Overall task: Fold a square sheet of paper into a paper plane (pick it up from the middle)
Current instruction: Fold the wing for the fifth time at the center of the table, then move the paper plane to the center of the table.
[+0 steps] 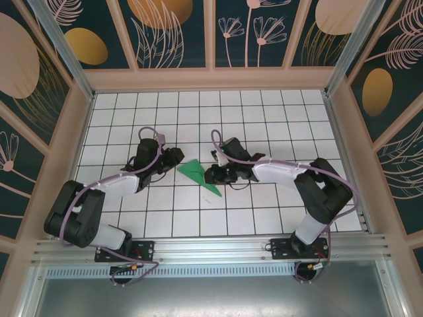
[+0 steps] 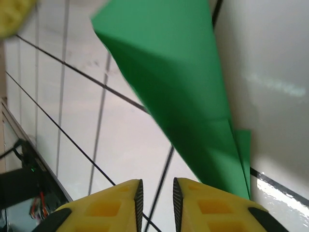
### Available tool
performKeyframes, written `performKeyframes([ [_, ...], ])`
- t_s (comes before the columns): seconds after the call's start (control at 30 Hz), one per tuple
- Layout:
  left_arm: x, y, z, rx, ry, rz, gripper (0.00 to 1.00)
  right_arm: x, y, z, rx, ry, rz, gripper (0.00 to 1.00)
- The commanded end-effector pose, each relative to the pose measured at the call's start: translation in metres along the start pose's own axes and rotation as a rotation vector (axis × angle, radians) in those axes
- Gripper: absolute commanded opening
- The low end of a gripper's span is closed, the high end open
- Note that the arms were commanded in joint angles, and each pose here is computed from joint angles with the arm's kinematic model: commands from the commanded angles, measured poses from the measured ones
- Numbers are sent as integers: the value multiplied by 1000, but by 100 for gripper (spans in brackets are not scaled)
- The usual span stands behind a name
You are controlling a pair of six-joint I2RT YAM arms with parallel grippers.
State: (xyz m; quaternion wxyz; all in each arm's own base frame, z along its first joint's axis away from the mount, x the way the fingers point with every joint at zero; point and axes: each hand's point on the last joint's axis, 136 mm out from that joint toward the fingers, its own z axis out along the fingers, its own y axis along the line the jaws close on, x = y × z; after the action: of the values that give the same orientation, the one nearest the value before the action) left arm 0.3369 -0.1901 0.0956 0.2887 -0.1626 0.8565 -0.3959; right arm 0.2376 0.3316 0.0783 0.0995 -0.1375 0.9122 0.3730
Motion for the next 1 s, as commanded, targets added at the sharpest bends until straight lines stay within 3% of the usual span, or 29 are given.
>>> performKeyframes([
  [0.0,17,0,-9,44,44,-57,30,-22,-18,-27,123,-105,-6,28],
  [0.2,41,3,-16,49,82,-87,35,-23,-54,-26,167,-115,59,34],
  [0.6,69,8,-5,64,175,-119,43,-15,-40,10,71,8,2,36],
  [0.97,77,18,0,39,186,-145,43,-12,-27,34,48,71,-73,36],
])
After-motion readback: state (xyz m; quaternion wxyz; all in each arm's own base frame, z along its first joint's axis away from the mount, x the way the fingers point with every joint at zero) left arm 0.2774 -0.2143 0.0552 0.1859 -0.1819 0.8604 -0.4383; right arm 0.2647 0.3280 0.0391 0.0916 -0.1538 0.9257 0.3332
